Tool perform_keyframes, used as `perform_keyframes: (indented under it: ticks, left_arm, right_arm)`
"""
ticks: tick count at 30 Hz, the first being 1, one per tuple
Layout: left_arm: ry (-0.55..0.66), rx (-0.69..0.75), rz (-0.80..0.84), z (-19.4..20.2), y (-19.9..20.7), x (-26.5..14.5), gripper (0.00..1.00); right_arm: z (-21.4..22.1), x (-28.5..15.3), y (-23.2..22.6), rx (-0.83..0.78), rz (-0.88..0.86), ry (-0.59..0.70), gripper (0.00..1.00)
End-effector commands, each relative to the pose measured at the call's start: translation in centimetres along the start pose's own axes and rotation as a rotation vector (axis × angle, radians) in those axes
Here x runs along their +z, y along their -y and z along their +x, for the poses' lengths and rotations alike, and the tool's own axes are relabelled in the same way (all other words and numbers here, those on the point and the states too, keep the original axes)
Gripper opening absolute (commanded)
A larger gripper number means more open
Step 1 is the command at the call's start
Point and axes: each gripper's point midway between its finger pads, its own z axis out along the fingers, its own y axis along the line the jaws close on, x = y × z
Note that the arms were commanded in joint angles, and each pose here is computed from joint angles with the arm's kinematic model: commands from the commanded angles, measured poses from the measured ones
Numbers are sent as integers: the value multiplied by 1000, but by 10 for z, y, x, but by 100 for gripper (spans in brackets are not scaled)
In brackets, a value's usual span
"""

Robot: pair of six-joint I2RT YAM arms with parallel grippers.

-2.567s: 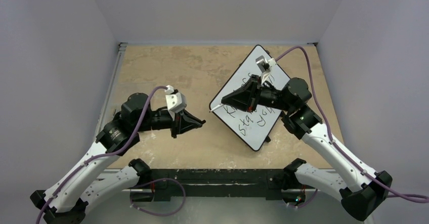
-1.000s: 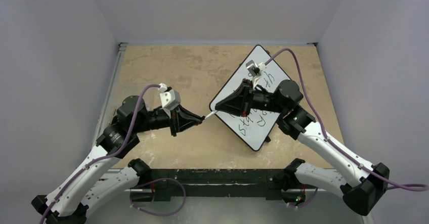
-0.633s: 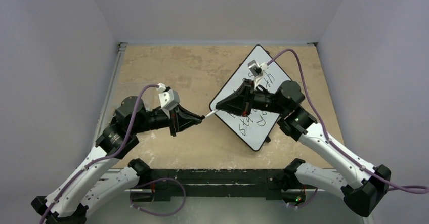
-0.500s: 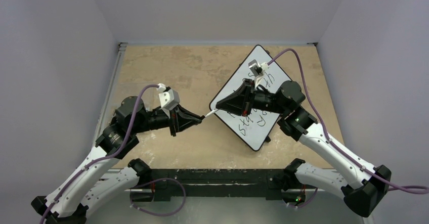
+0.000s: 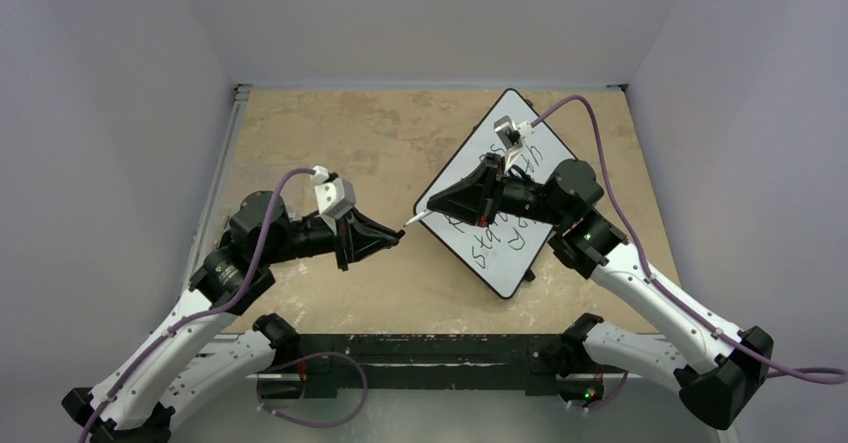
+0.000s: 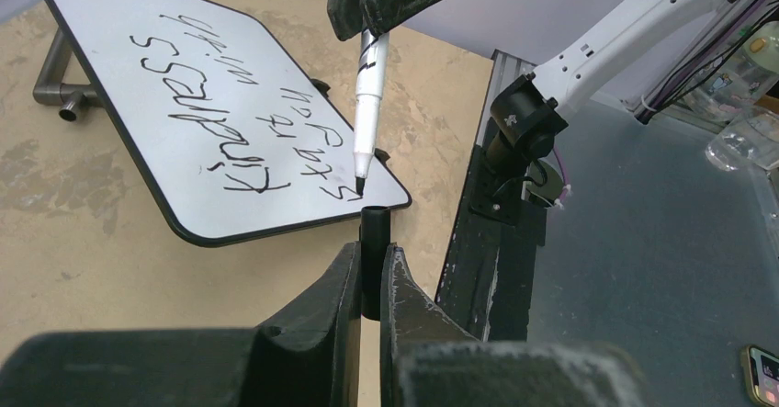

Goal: Write a sentence on the whiteboard
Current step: Insert the pen cap into the whiteboard marker.

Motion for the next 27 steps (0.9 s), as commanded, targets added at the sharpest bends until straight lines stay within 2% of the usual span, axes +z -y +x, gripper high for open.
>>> perform_keyframes:
  ticks: [1,27]
  left_arm:
    - [42,18,12,-11,3,-1,0]
    - [64,18,-35,-19,-9,3,0]
  right_arm:
    - [-16,1,-10,-36,-21,42,0]
    - [-2,2,-6,-7,-36,-3,0]
